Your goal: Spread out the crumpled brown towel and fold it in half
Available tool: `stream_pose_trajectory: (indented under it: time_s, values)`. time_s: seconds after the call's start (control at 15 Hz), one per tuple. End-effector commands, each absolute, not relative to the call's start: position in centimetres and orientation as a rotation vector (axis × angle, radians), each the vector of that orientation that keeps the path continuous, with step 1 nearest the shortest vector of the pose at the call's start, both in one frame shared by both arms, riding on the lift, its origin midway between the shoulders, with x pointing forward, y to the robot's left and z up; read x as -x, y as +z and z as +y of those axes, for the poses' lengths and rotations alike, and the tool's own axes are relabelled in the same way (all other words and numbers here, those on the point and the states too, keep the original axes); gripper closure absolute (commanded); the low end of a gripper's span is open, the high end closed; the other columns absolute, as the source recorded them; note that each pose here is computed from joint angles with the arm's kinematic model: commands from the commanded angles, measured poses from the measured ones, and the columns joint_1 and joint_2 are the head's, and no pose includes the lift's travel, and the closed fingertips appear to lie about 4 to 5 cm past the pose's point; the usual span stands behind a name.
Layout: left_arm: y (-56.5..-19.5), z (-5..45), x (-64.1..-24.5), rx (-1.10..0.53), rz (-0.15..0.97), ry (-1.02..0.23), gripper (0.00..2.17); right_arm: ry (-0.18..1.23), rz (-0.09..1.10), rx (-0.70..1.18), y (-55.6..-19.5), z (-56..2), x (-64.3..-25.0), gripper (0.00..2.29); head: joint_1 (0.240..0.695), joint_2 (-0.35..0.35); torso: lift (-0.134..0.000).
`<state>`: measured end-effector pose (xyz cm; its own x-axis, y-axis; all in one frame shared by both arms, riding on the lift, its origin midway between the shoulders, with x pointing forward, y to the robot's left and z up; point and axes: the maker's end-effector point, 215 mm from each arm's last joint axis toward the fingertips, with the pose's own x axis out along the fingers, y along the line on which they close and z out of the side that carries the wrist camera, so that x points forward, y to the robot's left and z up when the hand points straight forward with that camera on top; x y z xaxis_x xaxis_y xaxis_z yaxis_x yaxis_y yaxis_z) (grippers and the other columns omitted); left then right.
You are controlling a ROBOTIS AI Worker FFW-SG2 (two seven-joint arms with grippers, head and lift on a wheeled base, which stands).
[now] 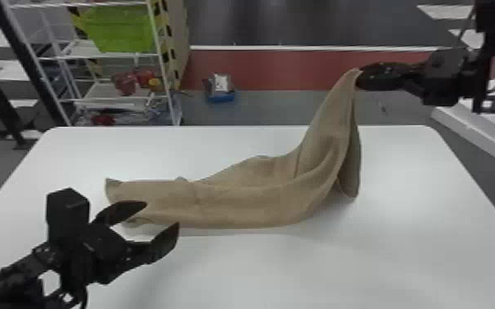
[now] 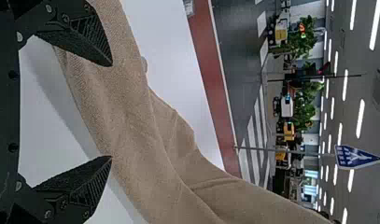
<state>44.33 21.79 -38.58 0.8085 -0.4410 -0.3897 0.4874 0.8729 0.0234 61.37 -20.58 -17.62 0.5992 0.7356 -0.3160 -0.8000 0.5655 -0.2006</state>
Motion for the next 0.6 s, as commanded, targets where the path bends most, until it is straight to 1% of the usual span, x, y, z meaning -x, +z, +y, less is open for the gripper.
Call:
stream_pose_trajectory:
  time_s: [0.0,0.33,0.53]
  values:
    - [-39.7,21.2,-45.6,-0.121,0.401,-0.503,0.21,0.908,0.211,0.325,-17.6,-20.9,-61.1,1.95,0.674,0.013,-0.134]
    - [-41.3,20.2,-47.1,-0.18,0.44,-0.513,0.21,0.913,0.21,0.313,-17.7,-20.9,-61.0,1.95,0.679,-0.003,-0.134]
    - [-42.7,20.3,-47.8,-0.206,0.485,-0.527,0.24,0.906,0.204,0.291,-17.5,-21.4,-61.0,1.95,0.681,-0.008,-0.134]
